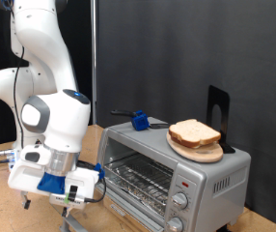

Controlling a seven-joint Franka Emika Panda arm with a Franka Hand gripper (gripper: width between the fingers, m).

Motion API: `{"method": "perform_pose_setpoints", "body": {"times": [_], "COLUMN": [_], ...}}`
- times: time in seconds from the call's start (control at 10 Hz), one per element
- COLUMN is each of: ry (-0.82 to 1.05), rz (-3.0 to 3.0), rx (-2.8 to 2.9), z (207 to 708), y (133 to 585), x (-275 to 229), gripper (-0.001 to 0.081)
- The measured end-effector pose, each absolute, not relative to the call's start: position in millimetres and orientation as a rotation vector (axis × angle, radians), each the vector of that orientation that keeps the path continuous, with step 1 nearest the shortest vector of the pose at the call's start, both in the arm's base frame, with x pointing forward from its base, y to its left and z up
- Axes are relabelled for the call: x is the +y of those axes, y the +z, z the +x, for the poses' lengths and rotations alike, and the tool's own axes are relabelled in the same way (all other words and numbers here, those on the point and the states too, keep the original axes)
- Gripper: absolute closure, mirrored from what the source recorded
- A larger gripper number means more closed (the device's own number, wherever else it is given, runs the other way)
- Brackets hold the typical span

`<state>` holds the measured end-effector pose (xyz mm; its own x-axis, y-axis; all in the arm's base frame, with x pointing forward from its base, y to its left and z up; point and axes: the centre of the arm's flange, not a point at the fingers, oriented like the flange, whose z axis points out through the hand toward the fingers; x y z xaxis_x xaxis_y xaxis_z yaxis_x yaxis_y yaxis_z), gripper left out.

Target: Make a piece of toast with the oven

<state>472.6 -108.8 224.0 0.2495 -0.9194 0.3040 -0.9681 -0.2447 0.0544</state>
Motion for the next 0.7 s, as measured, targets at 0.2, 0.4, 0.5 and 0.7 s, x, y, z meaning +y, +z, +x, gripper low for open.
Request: {"method": "perform_pose_setpoints", "body": {"times": [0.2,0.4,0.5,0.7], "ry": [0.224,0.12,0.074,0.082], "rz": [2.398,2.605,2.69,2.659], "rx": [-1.765,-1.732,-1.688,-1.73], "z": [476,474,469,469], "y": [231,256,270,268], "x": [-105,-98,-97,-95], "gripper": [0.0006,0.0006,0.0006,0.0006]}}
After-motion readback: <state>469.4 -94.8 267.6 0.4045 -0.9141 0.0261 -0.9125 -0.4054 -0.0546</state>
